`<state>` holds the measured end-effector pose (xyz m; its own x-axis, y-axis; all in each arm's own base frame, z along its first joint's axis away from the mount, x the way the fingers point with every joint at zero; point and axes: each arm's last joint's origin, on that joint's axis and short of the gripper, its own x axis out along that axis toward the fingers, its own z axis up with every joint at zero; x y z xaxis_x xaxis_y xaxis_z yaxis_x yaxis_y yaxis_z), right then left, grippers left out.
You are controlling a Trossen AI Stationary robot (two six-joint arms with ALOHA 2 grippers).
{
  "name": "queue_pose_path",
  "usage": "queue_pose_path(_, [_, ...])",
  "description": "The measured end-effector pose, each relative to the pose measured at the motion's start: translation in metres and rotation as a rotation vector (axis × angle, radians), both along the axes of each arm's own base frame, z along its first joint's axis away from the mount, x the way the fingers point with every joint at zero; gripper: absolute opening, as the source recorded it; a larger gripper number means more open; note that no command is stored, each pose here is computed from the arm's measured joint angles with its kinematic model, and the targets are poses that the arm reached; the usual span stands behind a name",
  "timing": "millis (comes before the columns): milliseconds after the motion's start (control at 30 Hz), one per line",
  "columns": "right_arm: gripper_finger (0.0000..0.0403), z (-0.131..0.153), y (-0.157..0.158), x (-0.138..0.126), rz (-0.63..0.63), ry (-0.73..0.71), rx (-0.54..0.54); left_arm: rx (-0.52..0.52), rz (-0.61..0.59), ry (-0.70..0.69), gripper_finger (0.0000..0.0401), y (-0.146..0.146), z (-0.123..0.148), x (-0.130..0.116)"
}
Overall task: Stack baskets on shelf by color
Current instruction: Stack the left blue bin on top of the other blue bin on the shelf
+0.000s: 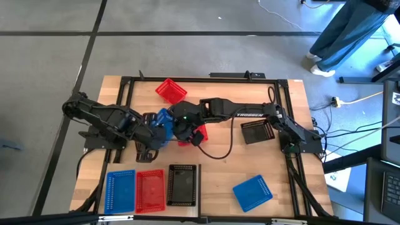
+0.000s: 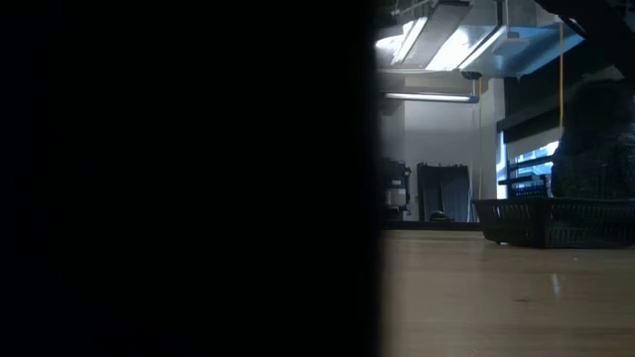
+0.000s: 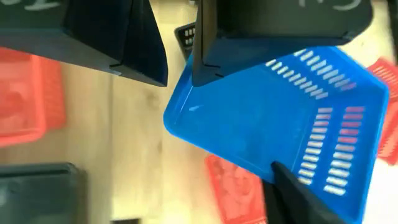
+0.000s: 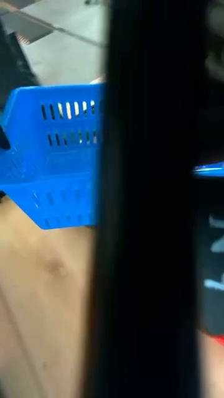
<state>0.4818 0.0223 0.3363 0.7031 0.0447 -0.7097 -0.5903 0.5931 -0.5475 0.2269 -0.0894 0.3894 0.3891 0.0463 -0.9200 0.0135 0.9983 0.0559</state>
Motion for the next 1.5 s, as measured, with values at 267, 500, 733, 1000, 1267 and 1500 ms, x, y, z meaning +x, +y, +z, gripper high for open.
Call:
queue_pose_path(267, [0.0000,-0.001,-0.006,-0.004,-0.126,0.037,-0.120,0.012,0.137,-0.030,0.0060,0.004,0.000,0.002])
queue_pose_path(500, [0.0000,-0.001,-0.007,-0.007,-0.214,0.053,-0.226,0.101,0.382,-0.092,0.0060,0.022,0.001,0.003])
queue_pose_path(733, [0.0000,0.000,0.004,-0.011,-0.241,0.068,-0.294,0.180,0.486,-0.141,0.0059,0.036,0.006,-0.005])
queue_pose_path(1000, [0.0000,0.002,0.009,-0.010,-0.238,0.046,-0.289,0.192,0.495,-0.174,0.0059,0.039,0.011,-0.010])
queue_pose_path(1267, [0.0000,0.002,0.007,-0.008,-0.225,0.030,-0.273,0.032,0.376,-0.060,0.0059,0.030,0.010,-0.015])
queue_pose_path(1500, [0.0000,-0.009,0.007,-0.009,-0.187,0.108,-0.322,-0.030,0.333,0.139,0.0060,0.023,-0.023,-0.009])
